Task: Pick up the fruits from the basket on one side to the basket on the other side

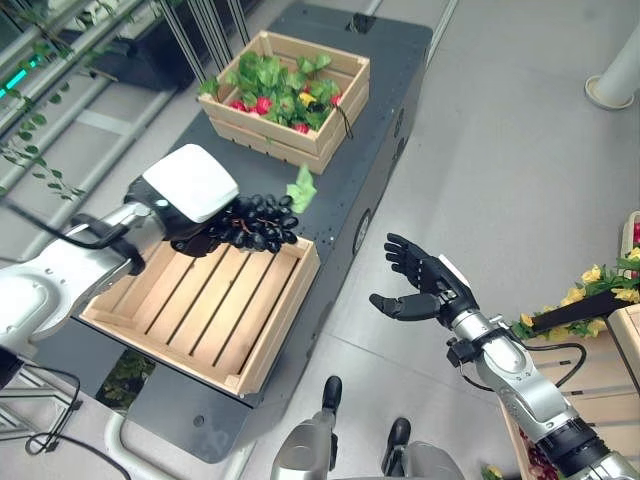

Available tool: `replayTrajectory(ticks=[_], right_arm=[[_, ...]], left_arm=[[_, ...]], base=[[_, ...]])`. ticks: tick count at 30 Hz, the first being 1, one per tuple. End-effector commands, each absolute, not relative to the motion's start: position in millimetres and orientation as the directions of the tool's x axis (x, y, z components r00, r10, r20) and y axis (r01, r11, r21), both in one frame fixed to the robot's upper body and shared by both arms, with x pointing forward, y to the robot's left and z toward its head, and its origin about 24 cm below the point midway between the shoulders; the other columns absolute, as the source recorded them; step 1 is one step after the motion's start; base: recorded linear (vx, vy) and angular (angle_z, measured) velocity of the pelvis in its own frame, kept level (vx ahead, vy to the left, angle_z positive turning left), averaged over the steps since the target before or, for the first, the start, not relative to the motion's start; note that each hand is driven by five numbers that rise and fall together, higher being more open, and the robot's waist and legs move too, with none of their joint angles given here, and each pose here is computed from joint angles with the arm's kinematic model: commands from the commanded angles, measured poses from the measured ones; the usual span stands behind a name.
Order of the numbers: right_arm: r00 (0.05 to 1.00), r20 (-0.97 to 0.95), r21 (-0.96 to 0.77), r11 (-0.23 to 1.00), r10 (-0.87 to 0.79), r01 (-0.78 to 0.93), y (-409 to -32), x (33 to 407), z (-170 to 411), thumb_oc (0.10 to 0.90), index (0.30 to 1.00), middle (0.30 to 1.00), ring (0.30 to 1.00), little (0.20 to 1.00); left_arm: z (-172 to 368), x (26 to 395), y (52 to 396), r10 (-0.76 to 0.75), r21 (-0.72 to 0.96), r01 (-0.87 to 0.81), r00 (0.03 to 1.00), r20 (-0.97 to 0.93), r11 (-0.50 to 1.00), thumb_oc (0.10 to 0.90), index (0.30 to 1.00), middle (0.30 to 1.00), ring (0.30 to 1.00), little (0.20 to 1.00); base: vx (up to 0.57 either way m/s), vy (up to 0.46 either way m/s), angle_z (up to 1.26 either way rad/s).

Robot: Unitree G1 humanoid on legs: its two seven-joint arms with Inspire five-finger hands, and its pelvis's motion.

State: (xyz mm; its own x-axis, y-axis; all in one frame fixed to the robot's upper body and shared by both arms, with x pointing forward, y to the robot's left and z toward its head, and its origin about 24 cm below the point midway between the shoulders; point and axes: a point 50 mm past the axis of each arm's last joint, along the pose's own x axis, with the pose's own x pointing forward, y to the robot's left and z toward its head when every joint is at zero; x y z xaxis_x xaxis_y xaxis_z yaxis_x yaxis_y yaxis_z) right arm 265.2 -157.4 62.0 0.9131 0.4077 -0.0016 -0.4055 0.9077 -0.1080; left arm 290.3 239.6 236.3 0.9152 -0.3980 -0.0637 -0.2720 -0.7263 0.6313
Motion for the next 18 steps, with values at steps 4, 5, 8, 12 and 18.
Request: replayTrajectory(ticks=[4, 5, 8, 12, 18], right_arm=[[0.845, 0.231, -0.100, 0.876, 0.482, -0.472, -134.6, 260.9, 102.5, 0.800, 0.900, 0.900, 0.900, 0.900], [0.841, 0.243, -0.108, 0.875, 0.483, -0.471, -134.9, 262.2, 107.2, 0.800, 0.900, 0.900, 0.900, 0.900], [0.833, 0.260, -0.118, 0.872, 0.488, -0.475, -133.6, 265.1, 115.6, 0.800, 0.900, 0.900, 0.900, 0.900], [0.831, 0.275, -0.113, 0.874, 0.484, -0.472, -136.4, 267.2, 125.7, 0.800, 0.900, 0.900, 0.900, 0.900], [0.840, 0.375, -0.124, 0.919, 0.393, -0.374, -148.5, 272.3, 151.3, 0.800, 0.900, 0.900, 0.900, 0.900]], left_arm=[[301.0, 301.0, 221.5, -0.394, 0.534, -0.381, 0.914, 0.095, -0.755, 0.400, 0.300, 0.300, 0.300, 0.300], [302.8, 302.2, 216.1, -0.410, 0.518, -0.391, 0.908, 0.084, -0.760, 0.400, 0.300, 0.300, 0.300, 0.300], [303.4, 304.3, 203.1, -0.447, 0.502, -0.417, 0.892, 0.067, -0.757, 0.400, 0.300, 0.300, 0.300, 0.300], [295.8, 302.8, 187.6, -0.500, 0.478, -0.454, 0.865, 0.036, -0.752, 0.400, 0.300, 0.300, 0.300, 0.300], [275.7, 301.6, 175.8, -0.528, 0.471, -0.462, 0.849, -0.010, -0.751, 0.400, 0.300, 0.300, 0.300, 0.300]], base=[[0.00, -0.050, -0.03], [-0.01, -0.040, -0.12], [-0.01, -0.037, -0.06], [-0.01, -0.049, -0.05], [0.00, -0.025, 0.01]])
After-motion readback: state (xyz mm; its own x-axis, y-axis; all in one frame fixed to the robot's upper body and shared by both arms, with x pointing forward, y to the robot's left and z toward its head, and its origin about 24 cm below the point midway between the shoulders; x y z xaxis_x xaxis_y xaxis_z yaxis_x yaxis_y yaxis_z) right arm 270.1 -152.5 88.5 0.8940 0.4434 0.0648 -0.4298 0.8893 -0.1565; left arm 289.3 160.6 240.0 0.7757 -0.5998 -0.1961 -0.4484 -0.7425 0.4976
